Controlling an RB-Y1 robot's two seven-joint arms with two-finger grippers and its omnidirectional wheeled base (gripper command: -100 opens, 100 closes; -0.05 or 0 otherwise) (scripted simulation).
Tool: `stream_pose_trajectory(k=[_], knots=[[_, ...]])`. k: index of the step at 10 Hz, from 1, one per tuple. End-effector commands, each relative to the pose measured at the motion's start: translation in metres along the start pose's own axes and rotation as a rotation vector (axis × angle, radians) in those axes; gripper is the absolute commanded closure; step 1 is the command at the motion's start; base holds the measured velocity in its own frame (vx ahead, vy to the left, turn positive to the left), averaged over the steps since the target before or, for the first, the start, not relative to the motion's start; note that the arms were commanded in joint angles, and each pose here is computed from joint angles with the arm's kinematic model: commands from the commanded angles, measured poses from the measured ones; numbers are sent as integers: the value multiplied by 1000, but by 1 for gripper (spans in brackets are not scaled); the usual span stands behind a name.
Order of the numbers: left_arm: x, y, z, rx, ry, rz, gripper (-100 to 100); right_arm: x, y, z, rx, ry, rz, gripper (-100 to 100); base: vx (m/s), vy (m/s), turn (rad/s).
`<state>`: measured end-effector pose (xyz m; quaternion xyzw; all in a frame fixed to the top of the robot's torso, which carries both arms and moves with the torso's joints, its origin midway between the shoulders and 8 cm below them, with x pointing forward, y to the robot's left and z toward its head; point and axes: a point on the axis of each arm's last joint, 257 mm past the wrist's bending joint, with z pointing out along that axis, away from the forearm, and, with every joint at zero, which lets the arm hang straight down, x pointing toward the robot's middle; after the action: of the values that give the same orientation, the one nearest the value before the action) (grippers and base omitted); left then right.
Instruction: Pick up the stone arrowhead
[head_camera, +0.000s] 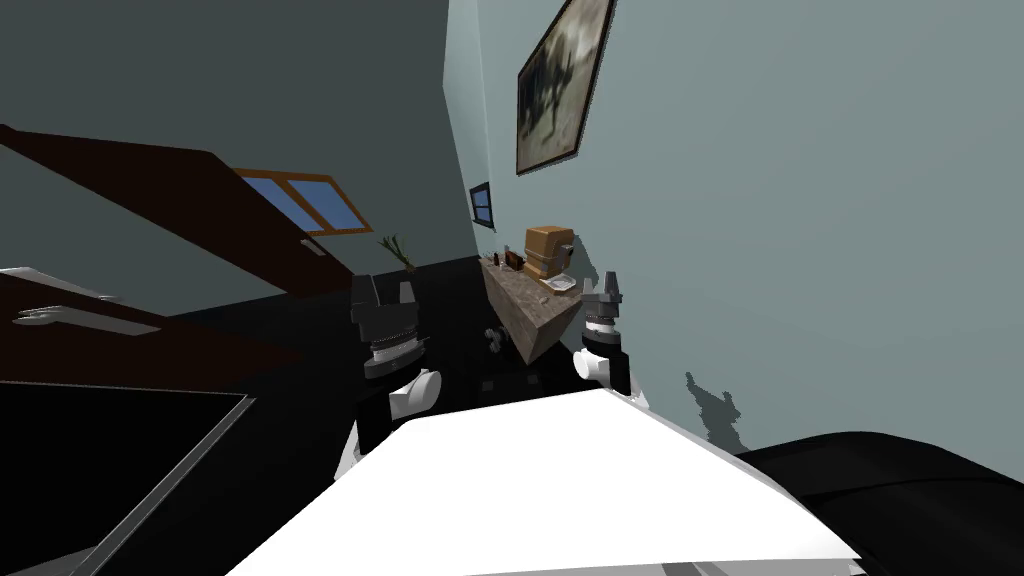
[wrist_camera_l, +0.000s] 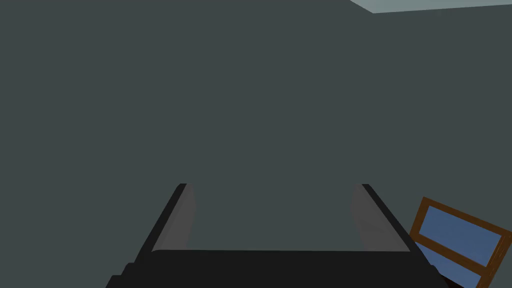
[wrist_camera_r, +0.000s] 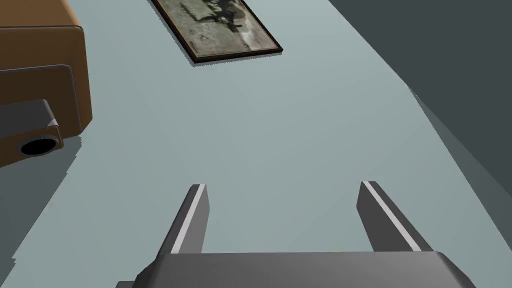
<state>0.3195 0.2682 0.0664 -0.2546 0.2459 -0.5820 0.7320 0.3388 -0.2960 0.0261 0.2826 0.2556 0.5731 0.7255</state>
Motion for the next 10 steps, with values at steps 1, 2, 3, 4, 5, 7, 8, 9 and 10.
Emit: stream_pose_trajectory(k=[1, 2, 3, 4, 5, 7, 8, 9, 10], knots=[[0, 0, 0, 0, 0, 0, 0, 8, -7, -6, 18, 50, -14, -100, -83, 11, 3], [0, 0, 0, 0, 0, 0, 0, 12, -12, -10, 32, 78, -22, -100, -150, -14, 2], [0, 0, 0, 0, 0, 0, 0, 18, -19, -15, 49, 111, -32, -100, -164, -44, 18], [0, 0, 0, 0, 0, 0, 0, 24, -28, -23, 70, 148, -42, -100, -172, -28, 27], [0, 0, 0, 0, 0, 0, 0, 30, -37, -31, 94, 185, -53, -100, -166, -3, 38], [0, 0, 0, 0, 0, 0, 0, 43, -61, -55, 153, 272, -81, -100, -167, -2, 71], [0, 0, 0, 0, 0, 0, 0, 44, -61, -55, 153, 288, -87, -100, -130, -7, 21], [0, 0, 0, 0, 0, 0, 0, 50, -74, -70, 186, 340, -105, -100, -100, -2, 64], [0, 0, 0, 0, 0, 0, 0, 56, -84, -85, 215, 386, -120, -100, -154, 8, 118]])
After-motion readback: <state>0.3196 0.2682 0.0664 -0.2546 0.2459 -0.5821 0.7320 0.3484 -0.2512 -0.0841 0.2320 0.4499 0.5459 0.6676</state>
